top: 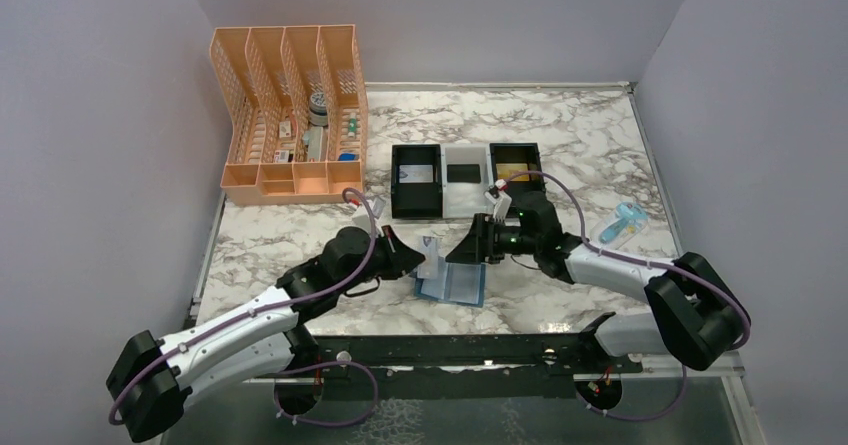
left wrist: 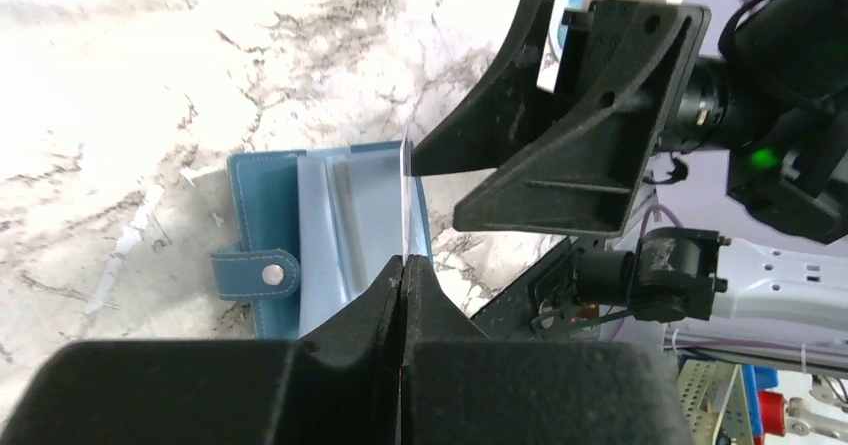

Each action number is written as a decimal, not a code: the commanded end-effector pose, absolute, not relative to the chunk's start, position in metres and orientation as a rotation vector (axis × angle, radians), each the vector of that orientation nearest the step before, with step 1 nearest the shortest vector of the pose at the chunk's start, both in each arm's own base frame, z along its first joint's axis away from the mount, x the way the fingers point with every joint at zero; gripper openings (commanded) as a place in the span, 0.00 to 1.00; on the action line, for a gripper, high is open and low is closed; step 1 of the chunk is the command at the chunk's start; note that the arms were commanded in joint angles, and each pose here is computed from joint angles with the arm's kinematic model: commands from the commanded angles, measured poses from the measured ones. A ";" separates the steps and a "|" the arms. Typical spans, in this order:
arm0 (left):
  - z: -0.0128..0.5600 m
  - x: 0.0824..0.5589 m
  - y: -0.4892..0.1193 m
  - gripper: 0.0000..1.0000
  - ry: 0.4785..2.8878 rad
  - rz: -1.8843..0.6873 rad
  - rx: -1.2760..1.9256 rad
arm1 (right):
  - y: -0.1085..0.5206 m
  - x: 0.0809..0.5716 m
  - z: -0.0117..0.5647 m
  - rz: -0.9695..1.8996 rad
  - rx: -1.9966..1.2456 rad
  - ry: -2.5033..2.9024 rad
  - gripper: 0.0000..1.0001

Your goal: Take the credit cards out of the card holder

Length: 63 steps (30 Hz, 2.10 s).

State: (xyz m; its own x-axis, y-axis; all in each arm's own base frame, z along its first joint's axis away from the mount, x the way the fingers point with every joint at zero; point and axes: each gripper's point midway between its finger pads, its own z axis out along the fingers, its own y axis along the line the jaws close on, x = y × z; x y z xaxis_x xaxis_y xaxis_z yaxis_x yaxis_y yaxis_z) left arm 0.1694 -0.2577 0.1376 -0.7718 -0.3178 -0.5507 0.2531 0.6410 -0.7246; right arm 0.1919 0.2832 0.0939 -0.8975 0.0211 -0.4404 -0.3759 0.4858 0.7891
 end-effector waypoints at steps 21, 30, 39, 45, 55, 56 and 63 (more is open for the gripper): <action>0.218 0.158 -0.251 0.00 1.821 -1.583 0.017 | 0.321 0.179 0.207 1.904 -0.562 1.759 0.61; 0.225 0.159 -0.250 0.00 1.799 -1.594 -0.002 | 0.323 0.171 0.209 1.932 -0.605 1.763 0.51; 0.228 0.161 -0.250 0.00 1.784 -1.606 -0.018 | 0.329 0.167 0.216 1.959 -0.628 1.749 0.35; 0.228 0.160 -0.248 0.00 1.773 -1.608 -0.027 | 0.329 0.167 0.214 1.980 -0.603 1.749 0.15; 0.229 0.160 -0.246 0.02 1.754 -1.591 -0.014 | 0.329 0.170 0.216 1.976 -0.576 1.741 0.01; 0.228 0.161 -0.246 0.08 1.755 -1.588 -0.021 | 0.330 0.171 0.216 1.970 -0.574 1.743 0.01; 0.199 0.172 -0.230 0.79 1.888 -1.387 -0.098 | 0.330 0.183 0.206 1.861 -0.525 1.800 0.01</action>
